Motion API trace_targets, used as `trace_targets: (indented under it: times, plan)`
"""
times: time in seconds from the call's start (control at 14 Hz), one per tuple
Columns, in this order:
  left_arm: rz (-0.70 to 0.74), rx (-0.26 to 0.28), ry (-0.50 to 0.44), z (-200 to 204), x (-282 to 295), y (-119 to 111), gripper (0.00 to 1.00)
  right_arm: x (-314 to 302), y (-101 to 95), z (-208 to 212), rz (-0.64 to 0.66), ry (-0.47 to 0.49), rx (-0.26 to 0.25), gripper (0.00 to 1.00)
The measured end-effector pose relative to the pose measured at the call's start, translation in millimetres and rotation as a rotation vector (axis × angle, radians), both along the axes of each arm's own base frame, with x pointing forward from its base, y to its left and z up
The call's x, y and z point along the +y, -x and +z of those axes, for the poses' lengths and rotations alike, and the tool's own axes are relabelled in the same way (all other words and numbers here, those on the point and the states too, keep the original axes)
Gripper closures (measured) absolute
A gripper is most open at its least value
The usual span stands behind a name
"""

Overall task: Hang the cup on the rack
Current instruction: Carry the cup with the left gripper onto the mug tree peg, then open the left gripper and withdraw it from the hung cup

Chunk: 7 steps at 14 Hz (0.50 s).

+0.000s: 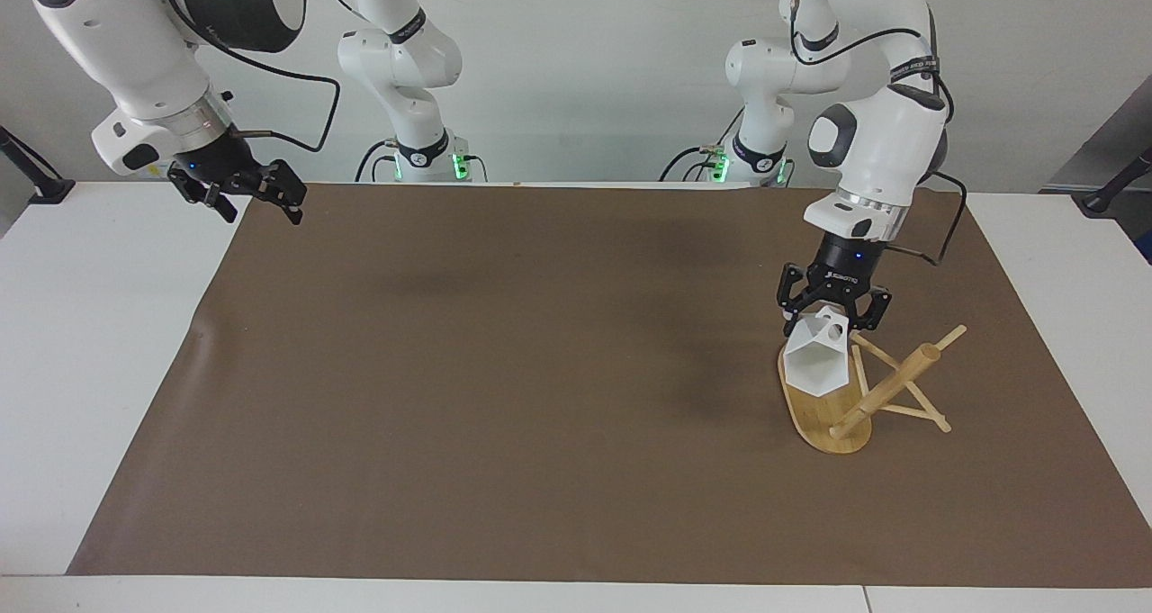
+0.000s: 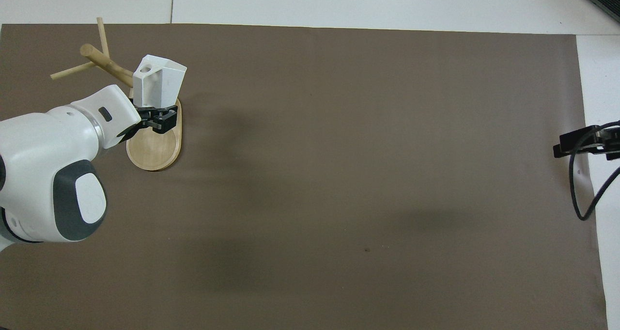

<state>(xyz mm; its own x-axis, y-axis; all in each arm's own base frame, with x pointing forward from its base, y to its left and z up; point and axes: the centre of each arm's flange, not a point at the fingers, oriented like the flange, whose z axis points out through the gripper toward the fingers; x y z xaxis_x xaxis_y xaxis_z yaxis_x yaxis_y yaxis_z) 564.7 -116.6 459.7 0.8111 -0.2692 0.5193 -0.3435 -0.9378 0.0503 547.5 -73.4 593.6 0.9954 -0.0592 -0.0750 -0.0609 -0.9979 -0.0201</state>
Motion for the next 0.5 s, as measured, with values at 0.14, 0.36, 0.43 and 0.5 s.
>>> trace_targets:
  times: [0.14, 0.36, 0.43, 0.5]
  plan:
    - [0.020, 0.003, 0.007, -2, 4, -2, 0.28, 0, -2.0, 1, 0.000, 0.002, -0.016, 0.00]
    - [0.073, 0.015, 0.065, -4, 10, -4, 0.28, 0, -7.0, 5, -0.003, 0.009, -0.062, 0.00]
    - [0.089, 0.019, 0.088, -4, 11, -4, 0.28, 0, -7.3, 5, -0.010, 0.009, -0.065, 0.00]
    - [0.099, 0.023, 0.102, -5, 11, -4, 0.28, 0, -7.5, 5, -0.021, 0.010, -0.065, 0.00]
